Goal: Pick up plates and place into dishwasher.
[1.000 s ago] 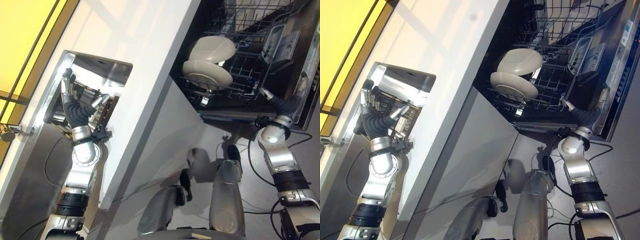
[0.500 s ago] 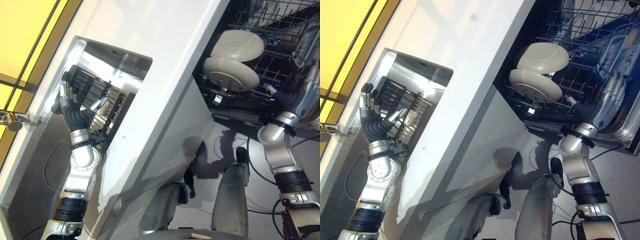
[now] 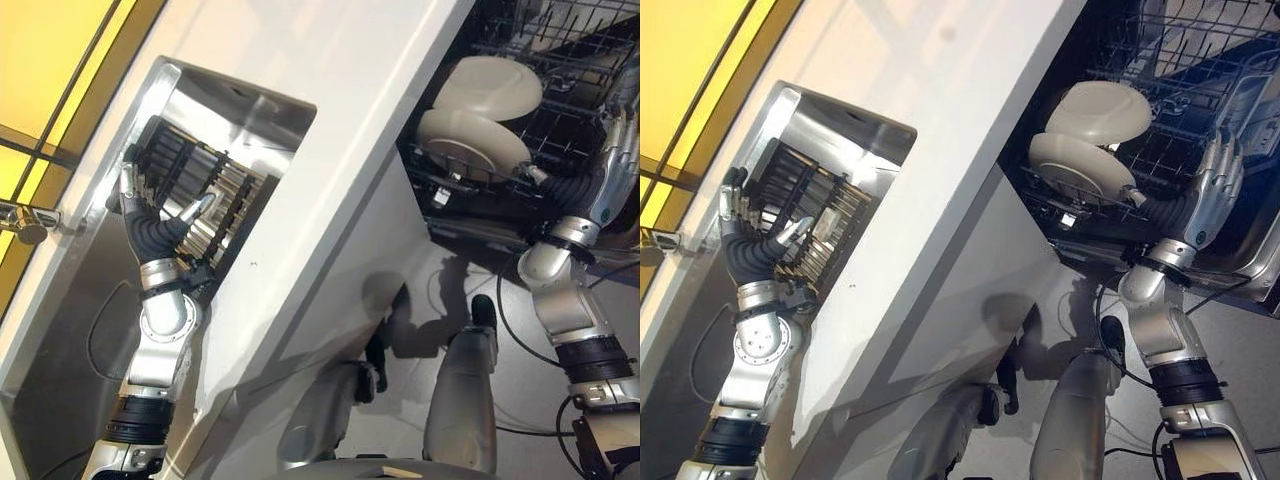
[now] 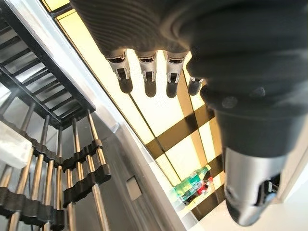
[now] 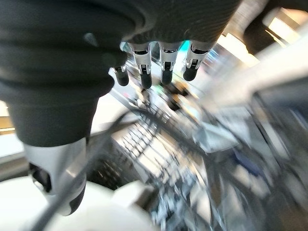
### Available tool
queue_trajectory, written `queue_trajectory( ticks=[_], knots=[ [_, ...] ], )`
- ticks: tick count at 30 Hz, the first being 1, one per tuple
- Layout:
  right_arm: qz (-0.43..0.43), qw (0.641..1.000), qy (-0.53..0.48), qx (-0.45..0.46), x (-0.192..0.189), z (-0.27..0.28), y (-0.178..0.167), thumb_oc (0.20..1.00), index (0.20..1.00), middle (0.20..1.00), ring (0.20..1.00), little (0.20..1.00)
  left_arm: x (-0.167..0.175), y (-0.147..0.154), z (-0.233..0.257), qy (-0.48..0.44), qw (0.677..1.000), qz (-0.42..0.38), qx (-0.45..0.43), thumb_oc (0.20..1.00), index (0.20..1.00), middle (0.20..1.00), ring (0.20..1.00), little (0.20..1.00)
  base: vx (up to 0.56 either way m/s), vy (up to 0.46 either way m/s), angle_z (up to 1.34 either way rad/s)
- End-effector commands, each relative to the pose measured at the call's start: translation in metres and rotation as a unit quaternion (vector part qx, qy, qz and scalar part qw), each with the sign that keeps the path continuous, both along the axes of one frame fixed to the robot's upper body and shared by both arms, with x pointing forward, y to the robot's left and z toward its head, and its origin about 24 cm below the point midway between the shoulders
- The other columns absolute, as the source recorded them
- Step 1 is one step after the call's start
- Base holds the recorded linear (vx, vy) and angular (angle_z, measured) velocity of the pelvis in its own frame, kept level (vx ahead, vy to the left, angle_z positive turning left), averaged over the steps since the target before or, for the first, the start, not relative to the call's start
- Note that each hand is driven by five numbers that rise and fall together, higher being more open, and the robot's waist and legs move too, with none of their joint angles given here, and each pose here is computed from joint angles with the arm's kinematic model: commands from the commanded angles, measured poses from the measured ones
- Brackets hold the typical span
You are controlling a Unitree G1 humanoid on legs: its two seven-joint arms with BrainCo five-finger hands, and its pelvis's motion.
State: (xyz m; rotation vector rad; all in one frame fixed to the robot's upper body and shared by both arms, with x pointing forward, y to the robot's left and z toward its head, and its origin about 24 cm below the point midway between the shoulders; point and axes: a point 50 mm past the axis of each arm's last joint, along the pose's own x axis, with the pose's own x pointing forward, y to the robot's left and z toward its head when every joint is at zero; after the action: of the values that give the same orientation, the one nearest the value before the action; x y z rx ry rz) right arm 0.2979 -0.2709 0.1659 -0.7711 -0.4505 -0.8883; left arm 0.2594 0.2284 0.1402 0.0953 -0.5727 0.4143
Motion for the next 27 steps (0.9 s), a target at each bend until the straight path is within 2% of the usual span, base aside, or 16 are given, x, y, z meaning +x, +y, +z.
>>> queue_trajectory(
  ticks=[1,5,11,18,20,23,27],
  knots=[
    [0.047,0.995,-0.042,0.079,0.007,0.006,0.009,1.000,1.000,1.000,1.000,1.000,-0.010,0.018,0.020,-0.051,0.998,0.034,0.010,1.000,1.000,1.000,1.000,1.000,0.00,0.000,0.00],
    [0.009,0.990,-0.071,0.123,0.006,-0.003,0.006,1.000,1.000,1.000,1.000,1.000,-0.007,0.015,0.020,-0.051,0.998,0.035,0.007,1.000,1.000,1.000,1.000,1.000,0.00,0.000,0.00],
    [-0.095,0.976,-0.151,0.122,-0.008,-0.002,-0.003,1.000,1.000,1.000,1.000,1.000,-0.008,0.012,0.014,-0.048,0.998,0.035,-0.006,1.000,1.000,1.000,1.000,1.000,0.01,0.051,0.00],
    [-0.127,0.972,-0.158,0.122,-0.013,-0.006,-0.006,1.000,1.000,1.000,1.000,1.000,-0.011,0.010,0.008,-0.042,0.999,0.025,-0.019,1.000,1.000,1.000,1.000,1.000,0.02,0.050,-0.02],
    [-0.092,0.975,-0.142,0.142,-0.010,-0.010,-0.005,1.000,1.000,1.000,1.000,1.000,-0.012,0.010,0.007,-0.041,0.999,0.024,-0.022,1.000,1.000,1.000,1.000,1.000,0.02,0.036,-0.02],
    [0.013,0.975,-0.071,0.209,0.003,-0.023,0.004,1.000,1.000,1.000,1.000,1.000,-0.012,0.009,0.006,-0.041,0.999,0.021,-0.023,1.000,1.000,1.000,1.000,1.000,0.01,0.025,-0.06],
    [0.144,0.918,-0.045,0.366,0.014,-0.041,0.020,1.000,1.000,1.000,1.000,1.000,-0.012,0.006,0.006,-0.042,0.999,0.018,-0.016,1.000,1.000,1.000,1.000,1.000,-0.01,-0.010,-0.01]
  ],
)
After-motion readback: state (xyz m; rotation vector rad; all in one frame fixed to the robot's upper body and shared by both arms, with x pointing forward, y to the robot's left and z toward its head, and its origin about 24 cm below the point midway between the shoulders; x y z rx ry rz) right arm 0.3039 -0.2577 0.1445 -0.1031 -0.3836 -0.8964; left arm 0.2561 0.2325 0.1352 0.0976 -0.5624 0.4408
